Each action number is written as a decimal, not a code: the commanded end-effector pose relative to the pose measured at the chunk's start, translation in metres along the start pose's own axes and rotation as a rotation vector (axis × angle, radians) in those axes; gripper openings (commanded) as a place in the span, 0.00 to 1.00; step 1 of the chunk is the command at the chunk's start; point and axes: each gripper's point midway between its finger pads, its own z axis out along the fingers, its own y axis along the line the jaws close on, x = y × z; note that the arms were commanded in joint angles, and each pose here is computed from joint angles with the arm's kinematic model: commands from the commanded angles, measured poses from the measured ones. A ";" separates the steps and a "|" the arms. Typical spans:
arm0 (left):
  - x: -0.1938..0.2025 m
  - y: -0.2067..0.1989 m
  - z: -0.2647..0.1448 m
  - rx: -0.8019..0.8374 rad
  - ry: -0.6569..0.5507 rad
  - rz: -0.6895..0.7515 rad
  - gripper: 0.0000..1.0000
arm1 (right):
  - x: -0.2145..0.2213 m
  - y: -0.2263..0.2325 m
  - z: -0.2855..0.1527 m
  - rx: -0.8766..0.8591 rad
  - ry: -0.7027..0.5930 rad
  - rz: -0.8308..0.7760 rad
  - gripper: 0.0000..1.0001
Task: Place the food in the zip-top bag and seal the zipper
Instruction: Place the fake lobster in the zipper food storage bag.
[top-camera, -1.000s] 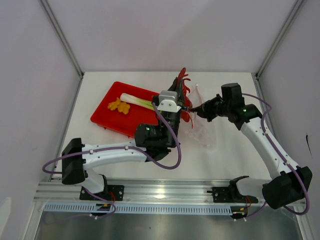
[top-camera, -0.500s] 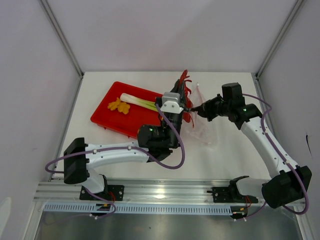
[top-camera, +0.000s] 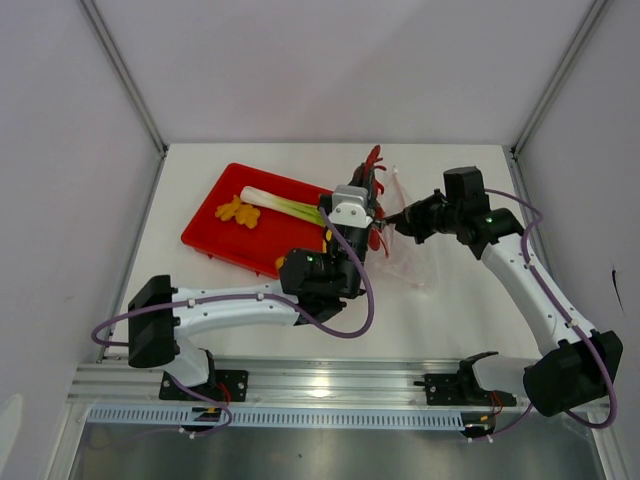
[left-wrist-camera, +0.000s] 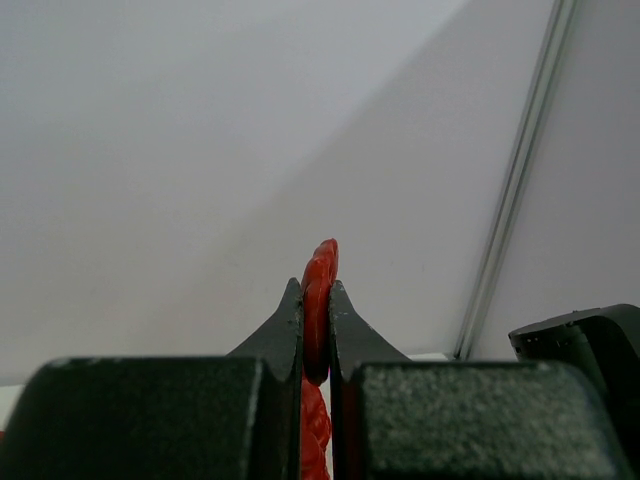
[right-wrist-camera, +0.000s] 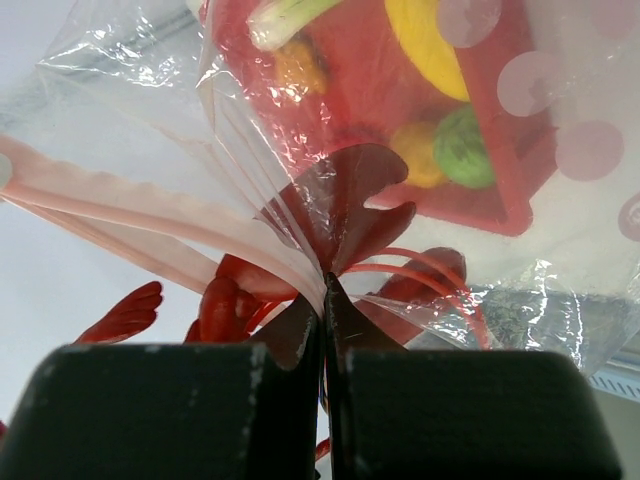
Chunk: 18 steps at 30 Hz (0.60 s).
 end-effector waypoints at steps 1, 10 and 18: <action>-0.018 -0.005 -0.007 0.025 -0.036 -0.124 0.00 | -0.002 0.012 0.000 -0.035 0.002 0.010 0.00; 0.000 -0.016 -0.013 0.050 -0.017 -0.099 0.01 | 0.000 0.024 -0.007 -0.058 0.000 0.008 0.00; 0.011 -0.018 -0.010 0.026 -0.021 -0.052 0.00 | 0.002 0.030 -0.013 -0.073 -0.002 -0.013 0.00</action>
